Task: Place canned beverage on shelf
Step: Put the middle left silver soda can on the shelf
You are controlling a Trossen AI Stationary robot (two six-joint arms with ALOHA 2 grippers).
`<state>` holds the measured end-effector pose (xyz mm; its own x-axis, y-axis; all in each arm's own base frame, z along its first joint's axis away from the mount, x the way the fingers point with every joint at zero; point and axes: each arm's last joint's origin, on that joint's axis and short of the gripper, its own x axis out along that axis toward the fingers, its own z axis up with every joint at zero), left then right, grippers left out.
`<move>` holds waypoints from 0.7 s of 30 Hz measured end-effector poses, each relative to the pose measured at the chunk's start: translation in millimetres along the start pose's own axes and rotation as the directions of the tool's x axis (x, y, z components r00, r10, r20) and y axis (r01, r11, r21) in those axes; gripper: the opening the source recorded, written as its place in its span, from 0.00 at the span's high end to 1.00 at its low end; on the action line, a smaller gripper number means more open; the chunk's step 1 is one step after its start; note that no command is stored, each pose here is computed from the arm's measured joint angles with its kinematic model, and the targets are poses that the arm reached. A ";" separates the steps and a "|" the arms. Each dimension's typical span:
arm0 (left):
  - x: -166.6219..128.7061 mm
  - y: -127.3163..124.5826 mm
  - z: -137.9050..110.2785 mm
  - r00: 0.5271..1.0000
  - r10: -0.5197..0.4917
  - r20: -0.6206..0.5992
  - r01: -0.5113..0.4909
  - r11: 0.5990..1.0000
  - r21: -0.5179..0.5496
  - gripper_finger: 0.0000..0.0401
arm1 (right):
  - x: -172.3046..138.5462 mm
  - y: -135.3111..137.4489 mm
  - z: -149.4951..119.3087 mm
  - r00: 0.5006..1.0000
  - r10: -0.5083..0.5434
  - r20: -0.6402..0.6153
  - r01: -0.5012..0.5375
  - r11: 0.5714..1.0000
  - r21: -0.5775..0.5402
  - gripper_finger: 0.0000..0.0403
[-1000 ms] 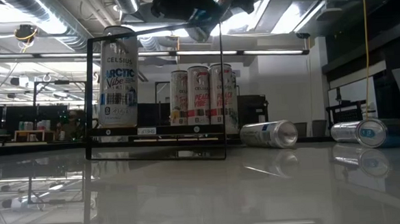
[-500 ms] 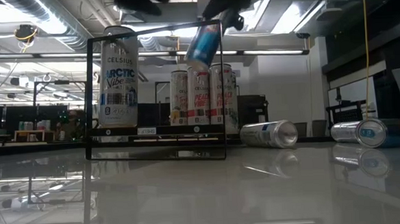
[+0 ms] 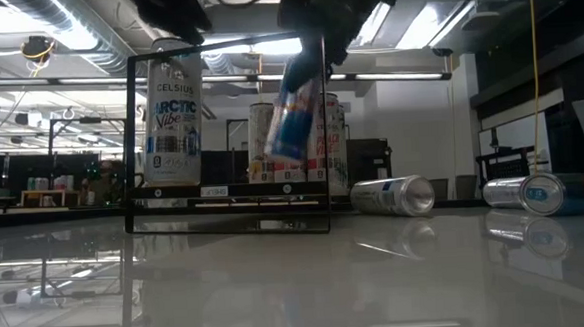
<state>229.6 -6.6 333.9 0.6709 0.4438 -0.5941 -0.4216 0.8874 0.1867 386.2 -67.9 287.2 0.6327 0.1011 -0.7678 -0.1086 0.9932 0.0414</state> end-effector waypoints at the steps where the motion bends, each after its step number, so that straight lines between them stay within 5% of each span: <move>1: 0.0 0.0 0.0 1.000 0.000 0.000 0.000 1.000 0.000 0.14 | 2.3 -0.2 -1.5 1.000 0.003 -0.015 -0.003 1.000 -0.007 0.44; 21: 1.2 -0.8 0.3 1.000 0.001 0.000 -0.001 1.000 -0.026 0.14 | 11.3 -0.1 -10.0 0.995 0.022 -0.101 -0.023 1.000 -0.012 0.38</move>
<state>231.0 -6.7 333.2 0.6704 0.4448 -0.5939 -0.4382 0.8833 0.1669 385.7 -67.4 272.1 0.5499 0.1163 -0.8271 -0.1322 0.9899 0.0513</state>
